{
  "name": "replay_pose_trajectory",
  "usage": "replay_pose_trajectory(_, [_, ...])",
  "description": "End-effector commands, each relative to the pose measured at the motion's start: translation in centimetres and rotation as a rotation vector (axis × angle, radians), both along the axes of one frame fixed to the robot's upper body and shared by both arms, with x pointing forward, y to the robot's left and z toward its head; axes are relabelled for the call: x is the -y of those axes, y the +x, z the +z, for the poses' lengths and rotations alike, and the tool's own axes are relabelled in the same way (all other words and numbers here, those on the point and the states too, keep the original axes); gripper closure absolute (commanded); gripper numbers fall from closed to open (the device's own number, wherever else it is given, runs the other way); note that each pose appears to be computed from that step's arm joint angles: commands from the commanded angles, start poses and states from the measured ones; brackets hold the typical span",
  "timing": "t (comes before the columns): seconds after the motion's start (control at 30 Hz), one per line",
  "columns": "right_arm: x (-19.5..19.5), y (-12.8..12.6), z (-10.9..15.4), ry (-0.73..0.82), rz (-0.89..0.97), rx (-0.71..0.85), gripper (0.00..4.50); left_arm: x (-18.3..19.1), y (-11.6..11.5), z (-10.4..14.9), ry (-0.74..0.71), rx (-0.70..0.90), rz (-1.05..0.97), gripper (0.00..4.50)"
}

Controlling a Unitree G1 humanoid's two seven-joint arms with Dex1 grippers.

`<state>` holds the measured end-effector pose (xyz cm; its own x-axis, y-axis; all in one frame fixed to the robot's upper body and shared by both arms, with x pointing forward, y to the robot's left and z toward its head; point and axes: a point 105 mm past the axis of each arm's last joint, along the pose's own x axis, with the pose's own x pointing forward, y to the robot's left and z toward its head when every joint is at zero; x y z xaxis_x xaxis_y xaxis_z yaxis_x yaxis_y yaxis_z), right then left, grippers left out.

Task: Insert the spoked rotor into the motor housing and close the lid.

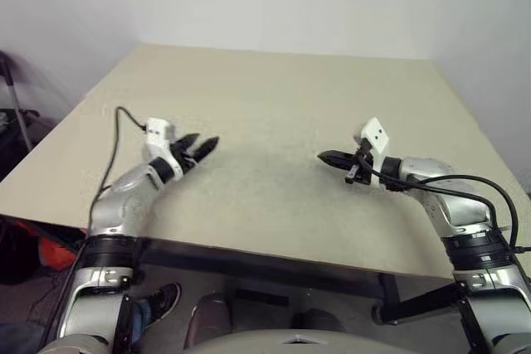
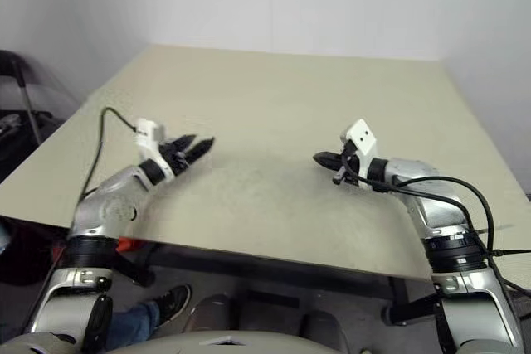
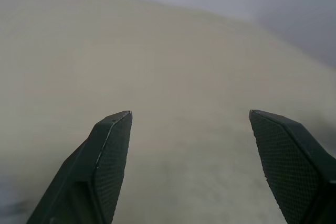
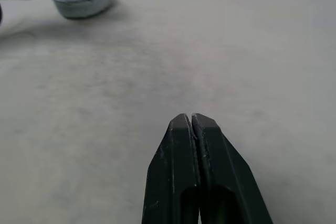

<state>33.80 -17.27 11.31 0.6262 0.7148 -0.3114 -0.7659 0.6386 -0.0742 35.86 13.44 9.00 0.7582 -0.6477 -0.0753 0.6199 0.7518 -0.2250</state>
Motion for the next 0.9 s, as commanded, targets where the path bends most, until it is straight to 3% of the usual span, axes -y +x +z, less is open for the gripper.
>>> replay_pose_trajectory(0.03, [1.2,0.8,2.0,0.051,-0.046,0.088,3.59,1.9,-0.5,0.9,0.044,0.078,-0.085,0.7])
replay_pose_trajectory(0.4, [1.4,-1.2,0.3,0.018,0.008,0.022,0.02,2.5,-0.8,0.4,0.039,0.049,-0.152,0.7])
replay_pose_trajectory(0.53, [1.1,-2.5,-0.4,0.001,0.065,-0.023,0.02,3.3,-1.6,0.6,0.03,0.039,-0.225,0.7])
replay_pose_trajectory(0.9, [0.7,-2.0,-0.3,-0.023,0.064,0.003,0.02,3.7,-3.0,0.5,0.058,0.012,-0.341,0.7])
